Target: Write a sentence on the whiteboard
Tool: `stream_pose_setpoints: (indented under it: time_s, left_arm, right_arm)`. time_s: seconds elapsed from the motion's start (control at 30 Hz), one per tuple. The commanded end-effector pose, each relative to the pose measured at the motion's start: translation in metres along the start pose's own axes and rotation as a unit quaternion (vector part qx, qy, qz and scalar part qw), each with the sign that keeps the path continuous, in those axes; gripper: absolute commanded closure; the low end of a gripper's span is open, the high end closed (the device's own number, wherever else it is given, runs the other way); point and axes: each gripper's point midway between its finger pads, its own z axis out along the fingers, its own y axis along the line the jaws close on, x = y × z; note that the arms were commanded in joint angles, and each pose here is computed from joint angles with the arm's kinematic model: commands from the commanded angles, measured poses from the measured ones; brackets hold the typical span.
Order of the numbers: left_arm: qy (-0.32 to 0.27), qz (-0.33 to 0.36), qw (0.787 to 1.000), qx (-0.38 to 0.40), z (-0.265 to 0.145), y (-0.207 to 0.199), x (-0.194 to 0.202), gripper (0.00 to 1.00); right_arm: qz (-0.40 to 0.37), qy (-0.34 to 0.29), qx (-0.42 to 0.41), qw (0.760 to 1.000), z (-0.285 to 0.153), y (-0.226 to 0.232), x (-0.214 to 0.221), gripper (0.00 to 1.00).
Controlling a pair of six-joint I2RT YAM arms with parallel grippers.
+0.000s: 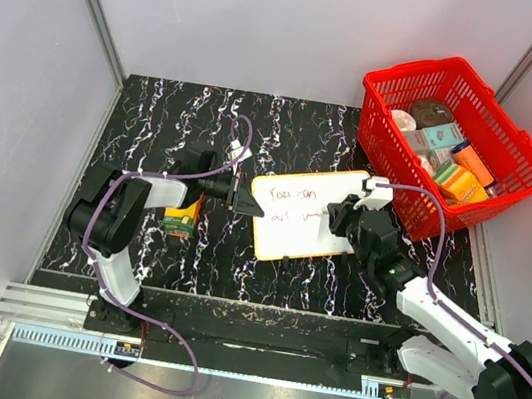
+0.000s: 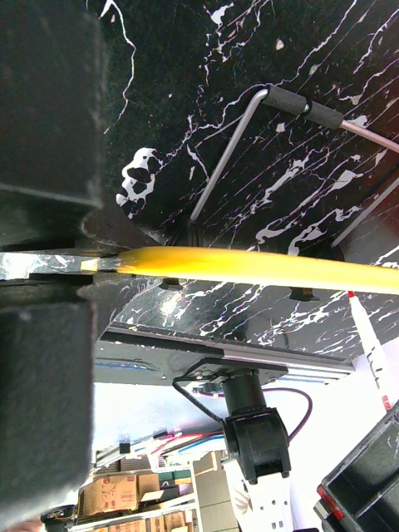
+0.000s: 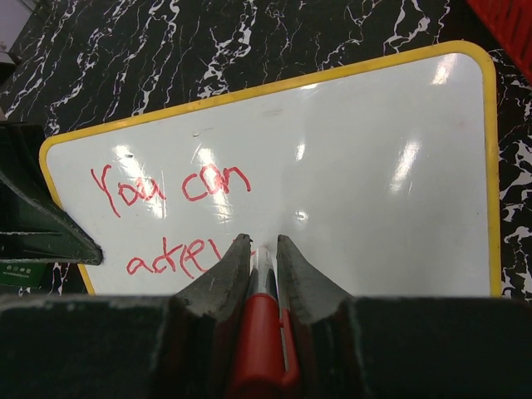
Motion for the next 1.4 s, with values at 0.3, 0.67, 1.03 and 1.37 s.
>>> stream_pose_setpoints:
  time_s: [0.3, 0.67, 1.03, 1.37]
  left_arm:
    - [0.001, 0.04, 0.999, 0.011, 0.002, -0.014, -0.007, 1.0]
    - [0.002, 0.04, 0.999, 0.011, 0.003, -0.013, -0.007, 1.0]
    - [0.002, 0.039, 0.999, 0.01, 0.003, -0.012, -0.007, 1.0]
    - [0.003, 0.039, 0.999, 0.009, 0.003, -0.012, -0.007, 1.0]
  right_arm:
    - [0.018, -0.032, -0.028, 0.999, 0.006, 0.017, -0.025, 1.0]
    - [0.01, -0.005, -0.042, 0.999, 0.007, 0.021, -0.011, 1.0]
    - [0.004, 0.015, -0.032, 0.999, 0.0, 0.012, 0.003, 1.0]
    - [-0.003, 0.022, -0.016, 1.0, -0.005, 0.002, 0.009, 1.0]
